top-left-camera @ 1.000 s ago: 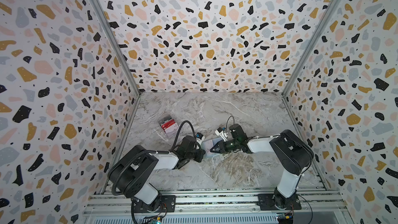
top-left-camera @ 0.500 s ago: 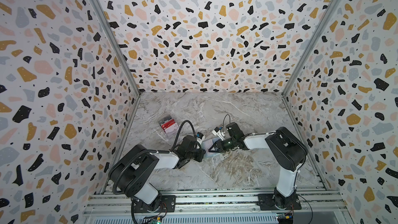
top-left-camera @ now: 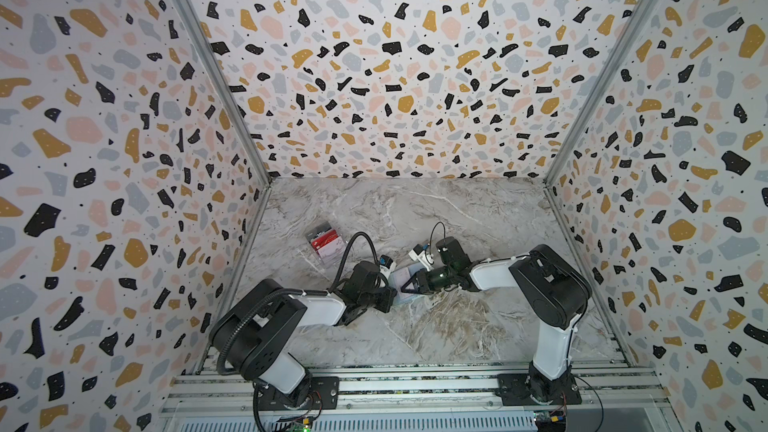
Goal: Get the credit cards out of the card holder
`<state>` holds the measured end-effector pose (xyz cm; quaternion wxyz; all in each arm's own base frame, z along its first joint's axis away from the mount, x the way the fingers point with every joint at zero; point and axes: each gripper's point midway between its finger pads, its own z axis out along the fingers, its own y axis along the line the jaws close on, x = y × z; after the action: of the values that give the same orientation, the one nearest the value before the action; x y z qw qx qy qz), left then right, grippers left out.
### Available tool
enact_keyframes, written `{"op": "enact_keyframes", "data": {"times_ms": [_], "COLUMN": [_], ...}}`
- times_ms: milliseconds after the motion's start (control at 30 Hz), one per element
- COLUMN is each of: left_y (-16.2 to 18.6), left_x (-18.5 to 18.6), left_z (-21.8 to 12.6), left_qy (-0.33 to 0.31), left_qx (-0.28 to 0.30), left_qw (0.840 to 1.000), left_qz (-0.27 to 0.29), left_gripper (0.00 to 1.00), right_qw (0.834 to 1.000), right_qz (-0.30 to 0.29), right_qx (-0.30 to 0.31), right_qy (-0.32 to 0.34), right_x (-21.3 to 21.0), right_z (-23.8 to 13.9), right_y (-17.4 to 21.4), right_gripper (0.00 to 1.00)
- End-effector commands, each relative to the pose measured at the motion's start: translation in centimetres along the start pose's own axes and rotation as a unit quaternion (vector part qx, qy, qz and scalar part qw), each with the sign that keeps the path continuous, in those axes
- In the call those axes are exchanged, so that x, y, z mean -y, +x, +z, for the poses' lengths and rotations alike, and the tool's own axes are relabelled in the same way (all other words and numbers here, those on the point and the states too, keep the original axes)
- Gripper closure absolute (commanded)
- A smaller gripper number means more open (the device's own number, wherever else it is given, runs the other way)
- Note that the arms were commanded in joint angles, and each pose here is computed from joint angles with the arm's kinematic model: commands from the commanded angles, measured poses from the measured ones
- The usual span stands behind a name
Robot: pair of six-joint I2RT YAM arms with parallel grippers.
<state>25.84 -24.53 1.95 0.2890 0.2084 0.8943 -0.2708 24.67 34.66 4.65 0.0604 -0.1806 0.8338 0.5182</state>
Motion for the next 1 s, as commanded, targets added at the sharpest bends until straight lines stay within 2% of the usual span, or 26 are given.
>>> {"op": "enact_keyframes", "data": {"times_ms": [0,967], "left_y": [4.7,4.6], "left_x": [-2.5,-3.0], "left_z": [0.2,0.2], "left_qy": [-0.056,-0.069], "left_qx": [-0.078,-0.075], "left_qw": [0.995,0.995], "left_qz": [-0.012,-0.017], "left_gripper": [1.0,1.0], "right_qw": [0.998,0.996], "right_qz": [-0.032,-0.03], "right_qx": [0.034,0.087], "right_qy": [-0.036,-0.018], "right_x": [-2.6,-1.8], "right_z": [-1.4,-4.6], "right_y": [-1.4,-1.9], "right_gripper": [0.78,0.85]}}
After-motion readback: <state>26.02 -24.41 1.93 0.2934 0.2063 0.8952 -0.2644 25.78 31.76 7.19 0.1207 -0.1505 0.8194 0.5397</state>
